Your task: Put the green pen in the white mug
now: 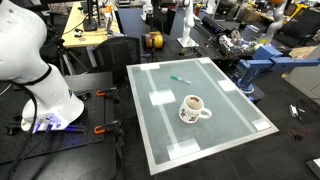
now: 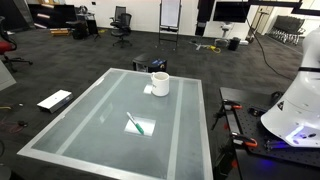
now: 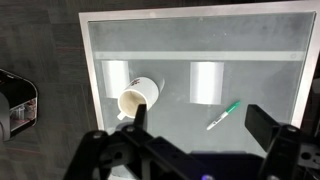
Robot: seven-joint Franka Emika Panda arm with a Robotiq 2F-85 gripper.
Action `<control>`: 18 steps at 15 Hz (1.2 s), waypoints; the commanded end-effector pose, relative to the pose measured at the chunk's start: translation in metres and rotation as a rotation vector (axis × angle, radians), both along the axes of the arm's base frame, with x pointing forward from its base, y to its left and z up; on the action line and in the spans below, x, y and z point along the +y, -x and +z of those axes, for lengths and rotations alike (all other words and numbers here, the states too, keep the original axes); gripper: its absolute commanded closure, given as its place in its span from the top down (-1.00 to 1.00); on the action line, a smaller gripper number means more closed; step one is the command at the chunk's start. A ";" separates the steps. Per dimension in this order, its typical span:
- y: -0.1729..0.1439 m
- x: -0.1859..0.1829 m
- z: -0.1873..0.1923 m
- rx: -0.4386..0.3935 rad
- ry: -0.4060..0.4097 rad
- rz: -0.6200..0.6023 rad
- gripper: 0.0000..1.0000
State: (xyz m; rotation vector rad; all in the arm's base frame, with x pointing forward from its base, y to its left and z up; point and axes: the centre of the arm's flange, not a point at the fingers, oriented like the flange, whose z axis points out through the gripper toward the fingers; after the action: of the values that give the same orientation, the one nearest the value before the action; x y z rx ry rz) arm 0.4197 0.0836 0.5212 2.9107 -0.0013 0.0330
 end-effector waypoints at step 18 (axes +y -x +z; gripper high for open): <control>-0.139 0.063 -0.110 -0.228 -0.233 -0.437 1.00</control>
State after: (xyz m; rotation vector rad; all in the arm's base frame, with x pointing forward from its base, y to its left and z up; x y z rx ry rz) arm 0.5329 0.1321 0.4303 3.0292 -0.6642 0.2904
